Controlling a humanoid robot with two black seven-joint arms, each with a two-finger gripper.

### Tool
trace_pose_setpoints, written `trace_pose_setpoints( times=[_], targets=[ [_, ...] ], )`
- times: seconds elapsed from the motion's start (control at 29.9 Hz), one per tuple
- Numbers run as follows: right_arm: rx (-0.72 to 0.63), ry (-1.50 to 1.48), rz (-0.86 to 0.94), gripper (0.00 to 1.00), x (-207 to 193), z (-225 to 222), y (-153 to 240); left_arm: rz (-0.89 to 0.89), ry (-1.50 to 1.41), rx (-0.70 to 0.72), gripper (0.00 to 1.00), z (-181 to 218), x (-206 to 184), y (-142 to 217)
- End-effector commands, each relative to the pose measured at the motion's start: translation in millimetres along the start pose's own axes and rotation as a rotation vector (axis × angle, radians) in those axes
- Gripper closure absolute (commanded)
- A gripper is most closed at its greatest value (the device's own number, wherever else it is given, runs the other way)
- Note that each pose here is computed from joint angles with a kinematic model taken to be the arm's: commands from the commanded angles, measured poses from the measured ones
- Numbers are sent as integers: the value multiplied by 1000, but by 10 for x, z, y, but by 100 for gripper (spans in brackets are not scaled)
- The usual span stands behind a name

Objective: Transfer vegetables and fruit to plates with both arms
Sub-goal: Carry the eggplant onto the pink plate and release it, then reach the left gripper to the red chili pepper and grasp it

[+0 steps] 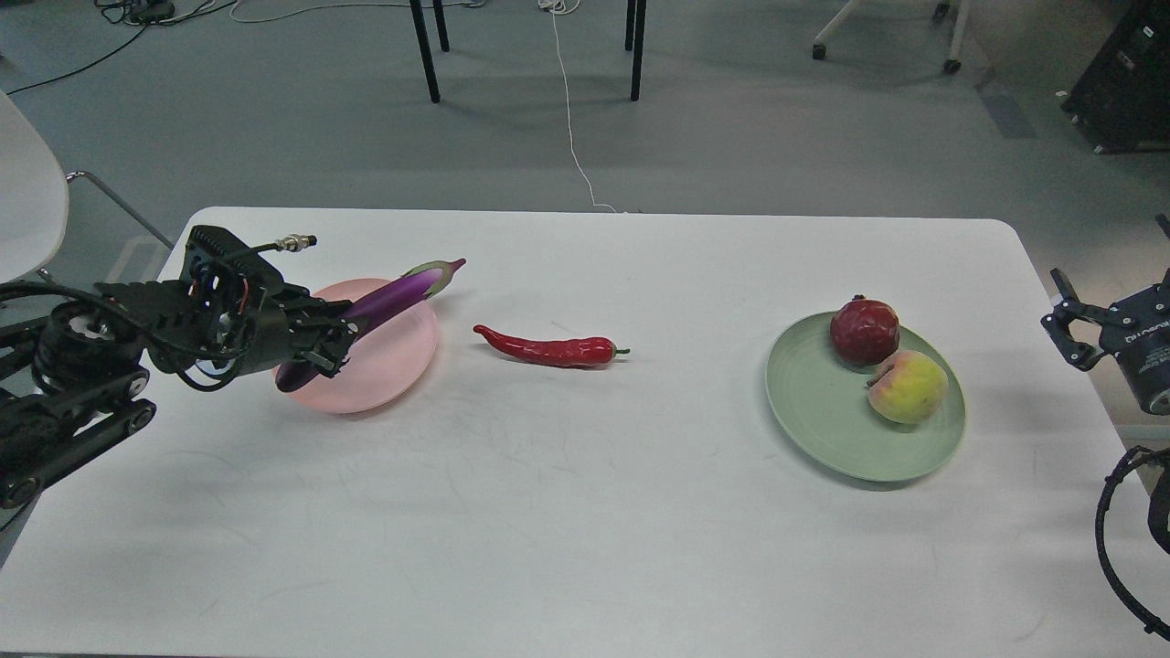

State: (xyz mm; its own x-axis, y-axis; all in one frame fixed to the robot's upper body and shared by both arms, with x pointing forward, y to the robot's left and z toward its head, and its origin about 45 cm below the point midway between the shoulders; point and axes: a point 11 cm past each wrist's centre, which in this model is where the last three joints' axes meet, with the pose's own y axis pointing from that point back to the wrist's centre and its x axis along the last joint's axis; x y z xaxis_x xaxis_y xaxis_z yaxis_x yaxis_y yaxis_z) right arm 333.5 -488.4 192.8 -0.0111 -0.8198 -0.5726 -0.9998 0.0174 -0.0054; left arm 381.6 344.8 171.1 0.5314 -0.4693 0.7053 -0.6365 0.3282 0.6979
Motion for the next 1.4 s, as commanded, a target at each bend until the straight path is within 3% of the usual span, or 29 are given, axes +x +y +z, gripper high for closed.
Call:
trace_pose_setpoints(
  times=[0.0, 0.03, 0.1, 0.13, 0.6, 0.73, 1.0, 1.17, 1.37],
  targets=[
    [2, 19, 0, 1, 16, -88, 15, -13, 12, 26, 63, -60, -165, -70],
    [3, 20, 0, 1, 18, -95, 16, -7, 12, 21, 52, -36, -157, -92],
    [3, 22, 3, 1, 26, -99, 18, 10, 13, 9, 13, 7, -128, -121],
    [2, 22, 4, 1, 31, -96, 23, 18, 17, 6, 6, 18, -126, -127],
    [-1, 21, 6, 1, 39, -83, 36, 95, 71, -24, 3, 36, 149, -93],
    [-3, 22, 8, 1, 44, -76, 43, 172, 34, -97, 3, 282, 533, -102],
    [-2, 24, 10, 1, 55, -90, 51, 278, -65, -285, 3, 1145, 1257, -441],
    [-4, 25, 13, 1, 64, -85, 58, 155, -246, -298, 6, 1405, 1053, -739],
    [-10, 27, 20, 1, 90, -66, 85, 117, -257, -318, 6, 1639, 949, -948]
  ],
)
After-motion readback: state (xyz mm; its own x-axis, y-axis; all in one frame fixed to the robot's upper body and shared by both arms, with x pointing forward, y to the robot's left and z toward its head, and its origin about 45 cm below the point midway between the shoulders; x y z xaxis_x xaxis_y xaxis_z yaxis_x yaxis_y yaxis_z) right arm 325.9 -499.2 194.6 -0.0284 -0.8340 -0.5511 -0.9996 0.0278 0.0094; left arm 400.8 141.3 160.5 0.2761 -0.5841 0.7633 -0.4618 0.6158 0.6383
